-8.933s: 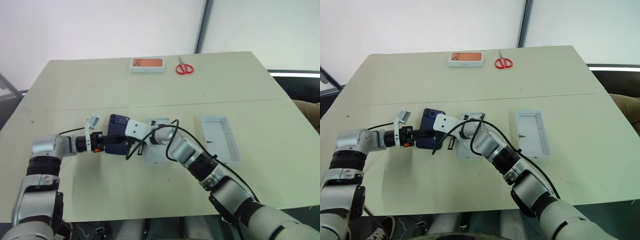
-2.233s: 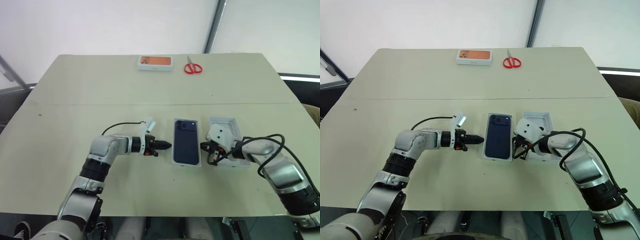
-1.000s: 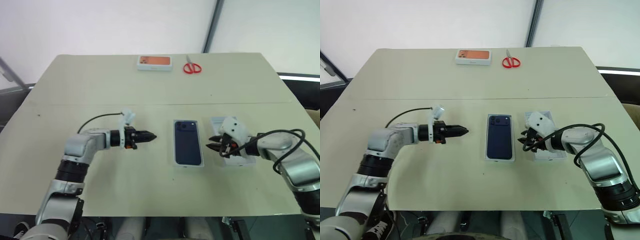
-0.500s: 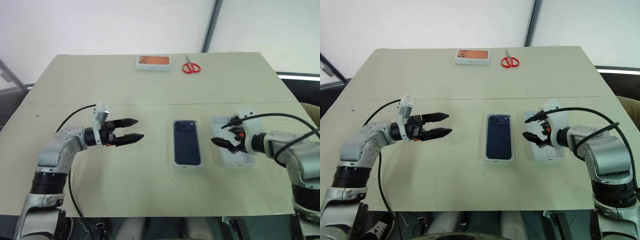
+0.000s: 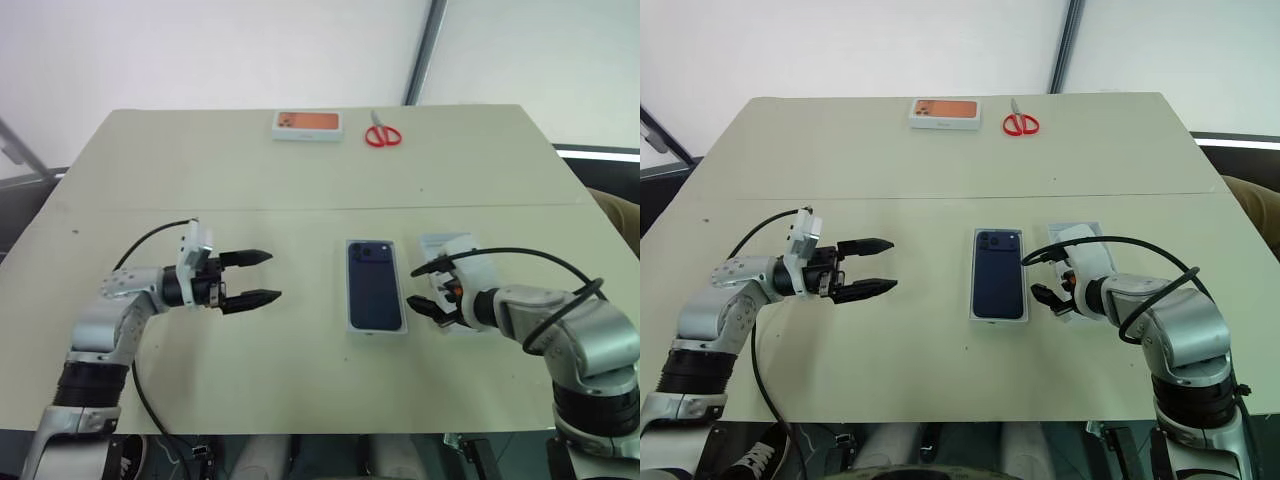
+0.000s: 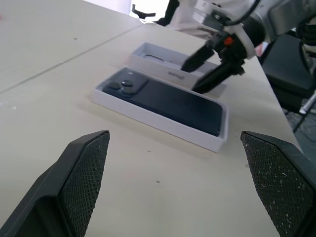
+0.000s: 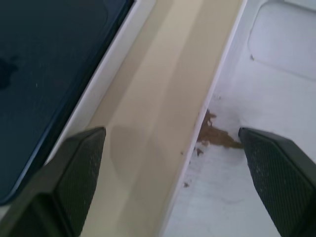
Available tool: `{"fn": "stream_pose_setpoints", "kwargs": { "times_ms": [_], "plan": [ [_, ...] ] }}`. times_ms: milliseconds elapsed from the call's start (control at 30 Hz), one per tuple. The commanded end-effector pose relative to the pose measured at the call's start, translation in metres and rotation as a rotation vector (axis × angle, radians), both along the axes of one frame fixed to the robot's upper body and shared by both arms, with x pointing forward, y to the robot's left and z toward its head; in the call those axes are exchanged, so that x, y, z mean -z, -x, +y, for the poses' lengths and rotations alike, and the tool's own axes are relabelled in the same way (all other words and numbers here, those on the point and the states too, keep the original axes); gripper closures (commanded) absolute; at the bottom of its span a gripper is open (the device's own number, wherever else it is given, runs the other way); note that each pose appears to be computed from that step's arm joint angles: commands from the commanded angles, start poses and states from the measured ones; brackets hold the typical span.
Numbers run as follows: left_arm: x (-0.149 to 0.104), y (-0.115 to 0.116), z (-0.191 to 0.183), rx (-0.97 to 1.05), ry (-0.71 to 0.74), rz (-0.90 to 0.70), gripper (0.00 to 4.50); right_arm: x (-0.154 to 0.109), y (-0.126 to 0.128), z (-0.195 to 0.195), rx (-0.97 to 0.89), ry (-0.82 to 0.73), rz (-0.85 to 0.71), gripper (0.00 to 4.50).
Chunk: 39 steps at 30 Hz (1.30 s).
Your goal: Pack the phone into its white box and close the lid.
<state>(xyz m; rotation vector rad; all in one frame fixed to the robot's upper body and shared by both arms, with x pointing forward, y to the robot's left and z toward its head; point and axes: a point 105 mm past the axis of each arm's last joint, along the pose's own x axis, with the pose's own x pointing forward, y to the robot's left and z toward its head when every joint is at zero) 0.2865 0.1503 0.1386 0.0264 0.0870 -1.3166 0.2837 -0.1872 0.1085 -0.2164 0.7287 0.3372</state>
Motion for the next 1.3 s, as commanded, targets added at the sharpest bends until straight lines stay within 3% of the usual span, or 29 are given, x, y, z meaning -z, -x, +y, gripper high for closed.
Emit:
{"fn": "stream_pose_setpoints", "kwargs": {
  "times_ms": [33, 167, 233, 300, 500, 800, 933, 1067, 1133, 1200, 1300],
  "plan": [
    [-0.009, 0.002, 0.000, 0.016, -0.016, -0.059, 0.02, -0.006, 0.001, 0.001, -0.022, 0.064, -0.024, 0.00],
    [-0.011, 0.002, -0.002, 0.018, -0.010, -0.063, 0.02, -0.003, 0.001, -0.003, -0.007, 0.107, -0.018, 0.00],
    [-0.011, 0.001, -0.002, 0.019, -0.011, -0.065, 0.00, 0.000, 0.001, -0.002, 0.005, 0.080, -0.012, 0.51],
    [-0.011, 0.001, -0.003, 0.021, -0.012, -0.067, 0.00, 0.000, 0.001, 0.000, 0.011, 0.080, -0.017, 1.31],
    [-0.011, 0.001, -0.006, 0.023, -0.009, -0.069, 0.00, -0.001, -0.005, -0.005, 0.069, 0.103, -0.038, 4.41],
    [-0.012, -0.001, -0.006, 0.015, -0.009, -0.065, 0.00, -0.010, -0.017, -0.007, 0.142, 0.078, -0.087, 4.47],
    [-0.015, -0.003, -0.004, -0.007, 0.011, -0.059, 0.00, -0.046, -0.034, 0.015, 0.130, -0.057, -0.217, 4.47],
    [-0.020, -0.009, -0.001, -0.037, 0.033, -0.060, 0.00, -0.084, -0.044, 0.050, 0.058, -0.412, -0.300, 4.47],
    [-0.025, -0.013, 0.000, -0.061, 0.058, -0.060, 0.00, -0.094, -0.044, 0.074, -0.005, -0.726, -0.263, 4.47],
    [-0.030, -0.017, 0.003, -0.087, 0.090, -0.055, 0.00, -0.098, -0.043, 0.091, -0.055, -0.947, -0.206, 4.47],
    [-0.038, -0.021, 0.006, -0.118, 0.136, -0.045, 0.00, -0.102, -0.042, 0.106, -0.089, -1.142, -0.140, 4.47]
  ]
}}
